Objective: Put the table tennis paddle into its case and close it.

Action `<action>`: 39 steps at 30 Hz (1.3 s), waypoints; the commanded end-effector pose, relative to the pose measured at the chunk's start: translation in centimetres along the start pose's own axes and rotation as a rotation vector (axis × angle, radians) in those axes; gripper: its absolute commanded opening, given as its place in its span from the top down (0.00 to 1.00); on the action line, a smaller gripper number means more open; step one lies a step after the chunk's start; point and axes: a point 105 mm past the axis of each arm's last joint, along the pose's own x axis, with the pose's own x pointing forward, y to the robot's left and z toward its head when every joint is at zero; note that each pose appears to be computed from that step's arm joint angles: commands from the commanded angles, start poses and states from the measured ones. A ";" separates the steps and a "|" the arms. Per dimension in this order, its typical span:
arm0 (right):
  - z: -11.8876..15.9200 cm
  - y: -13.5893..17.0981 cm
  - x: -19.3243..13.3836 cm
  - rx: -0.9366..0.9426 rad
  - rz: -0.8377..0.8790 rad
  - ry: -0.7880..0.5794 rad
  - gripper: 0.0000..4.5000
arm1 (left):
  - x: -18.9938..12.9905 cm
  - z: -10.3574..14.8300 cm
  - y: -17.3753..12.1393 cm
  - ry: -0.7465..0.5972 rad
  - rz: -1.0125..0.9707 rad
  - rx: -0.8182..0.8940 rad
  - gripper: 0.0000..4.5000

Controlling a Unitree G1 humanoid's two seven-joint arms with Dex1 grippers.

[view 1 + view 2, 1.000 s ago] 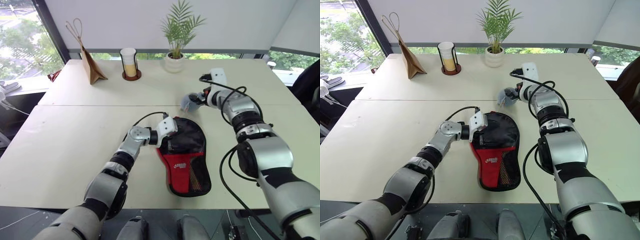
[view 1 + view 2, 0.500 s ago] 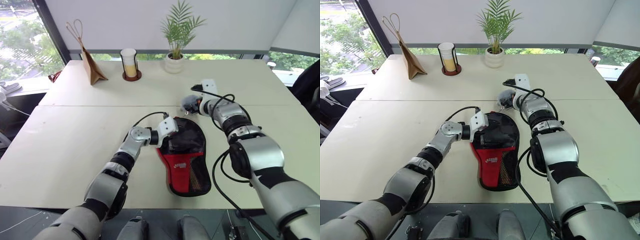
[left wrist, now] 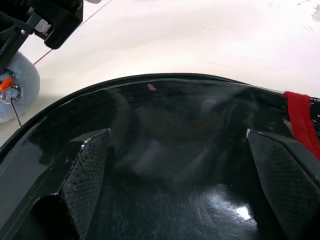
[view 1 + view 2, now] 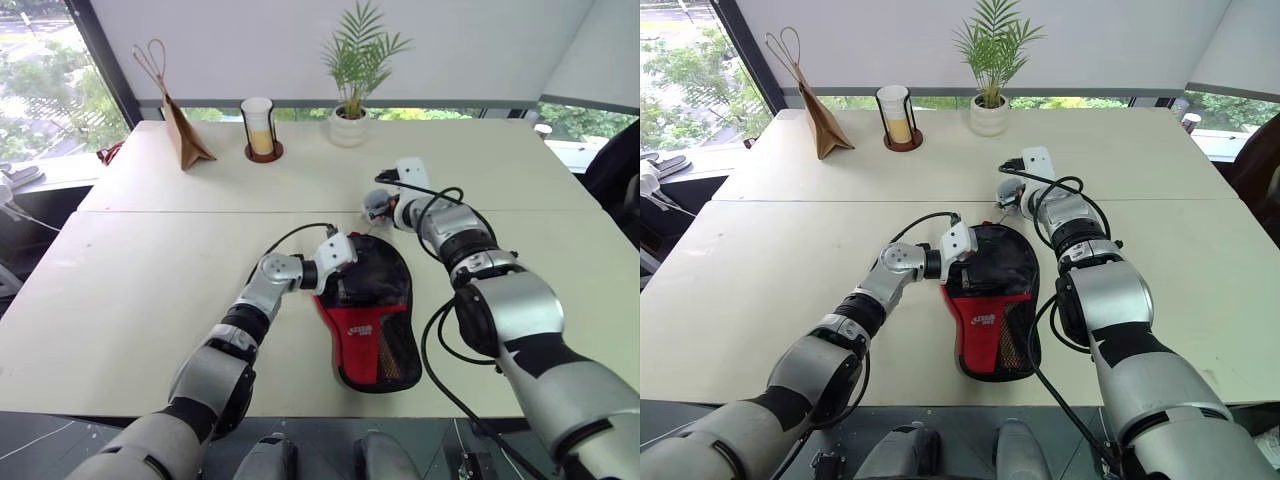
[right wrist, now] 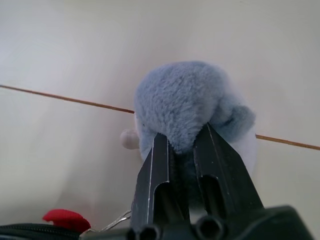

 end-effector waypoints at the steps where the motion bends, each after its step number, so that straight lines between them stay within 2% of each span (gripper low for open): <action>1: 1.5 -3.5 -1.4 -0.080 -0.103 -0.022 0.97 | 0.0 -2.7 -1.2 0.110 -0.031 -0.038 0.00; 6: -0.3 -5.7 -2.6 -0.076 -0.162 0.039 0.97 | 0.2 -3.8 -1.7 0.162 -0.044 -0.052 0.00; 12: -1.5 -6.3 -4.6 -0.054 -0.218 0.042 0.97 | -0.1 -5.3 -2.1 0.237 -0.055 -0.101 0.00; 15: -1.9 -6.1 -5.1 0.031 -0.232 0.037 0.97 | -0.3 -5.7 -2.3 0.258 -0.067 -0.111 0.00; 20: -3.7 -5.6 -5.6 0.187 -0.260 0.129 0.97 | -0.4 -5.9 -2.3 0.267 -0.065 -0.109 0.00; 25: -4.1 -5.5 -7.1 0.090 -0.308 0.156 0.97 | -0.4 -5.9 -2.2 0.268 -0.062 -0.105 0.00; 39: -6.8 -3.0 -10.0 -0.026 -0.258 0.218 0.97 | -0.3 -5.6 -2.1 0.258 -0.051 -0.097 0.00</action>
